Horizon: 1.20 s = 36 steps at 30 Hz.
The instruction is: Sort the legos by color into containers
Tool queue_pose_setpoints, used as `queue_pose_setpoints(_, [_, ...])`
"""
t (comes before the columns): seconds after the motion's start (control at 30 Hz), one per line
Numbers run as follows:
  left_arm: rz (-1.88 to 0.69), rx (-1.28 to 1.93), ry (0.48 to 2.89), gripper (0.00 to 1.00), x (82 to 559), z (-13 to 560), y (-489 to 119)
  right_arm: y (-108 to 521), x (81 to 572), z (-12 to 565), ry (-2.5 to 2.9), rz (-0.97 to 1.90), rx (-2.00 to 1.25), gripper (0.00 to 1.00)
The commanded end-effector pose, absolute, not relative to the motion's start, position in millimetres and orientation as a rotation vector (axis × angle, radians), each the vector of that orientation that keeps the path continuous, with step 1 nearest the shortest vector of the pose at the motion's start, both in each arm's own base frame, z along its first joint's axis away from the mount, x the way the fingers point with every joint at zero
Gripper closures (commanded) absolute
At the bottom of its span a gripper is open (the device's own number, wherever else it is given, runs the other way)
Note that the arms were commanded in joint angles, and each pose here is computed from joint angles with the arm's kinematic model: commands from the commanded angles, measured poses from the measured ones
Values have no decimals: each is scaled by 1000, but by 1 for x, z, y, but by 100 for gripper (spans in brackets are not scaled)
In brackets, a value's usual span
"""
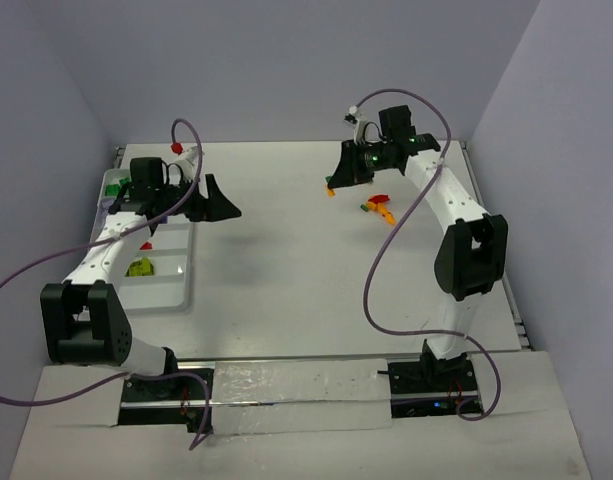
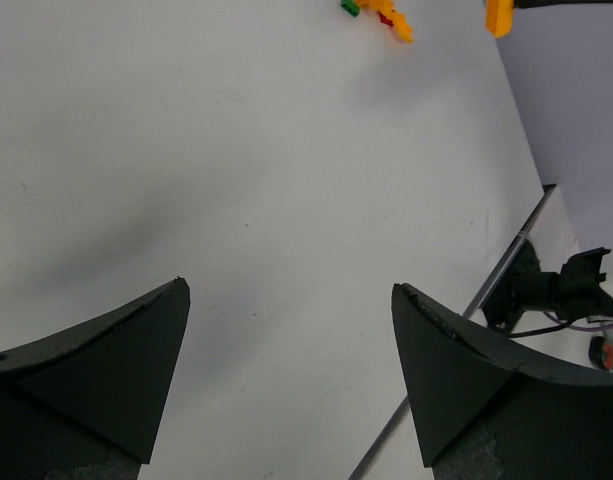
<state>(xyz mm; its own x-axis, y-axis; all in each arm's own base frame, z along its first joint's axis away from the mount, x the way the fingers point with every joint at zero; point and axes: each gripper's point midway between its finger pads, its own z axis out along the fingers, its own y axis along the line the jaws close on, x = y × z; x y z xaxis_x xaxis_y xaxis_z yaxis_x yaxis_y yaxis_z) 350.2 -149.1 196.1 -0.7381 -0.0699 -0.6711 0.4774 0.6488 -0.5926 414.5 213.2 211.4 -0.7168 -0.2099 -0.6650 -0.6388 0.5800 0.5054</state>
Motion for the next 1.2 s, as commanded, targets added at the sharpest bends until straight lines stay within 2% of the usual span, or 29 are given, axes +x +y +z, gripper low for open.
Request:
queue_pose_setpoints(0.0, [-1054, 349, 2006, 10, 356, 247, -181, 252, 427, 266, 2188, 1268, -149, 100])
queue_pose_setpoints(0.2, [-1038, 363, 2039, 16, 364, 242, -221, 272, 423, 266, 2284, 1242, 186, 100])
queue_pose_setpoints(0.37, [-1042, 440, 2056, 21, 364, 239, -258, 282, 418, 262, 2298, 1226, 314, 100])
queue_pose_setpoints(0.77, [-1057, 466, 2037, 33, 376, 246, -290, 301, 402, 249, 2352, 1261, 323, 100])
queue_pose_setpoints(1.17, [-1004, 453, 2100, 45, 398, 230, -300, 303, 391, 247, 2363, 1264, 295, 100])
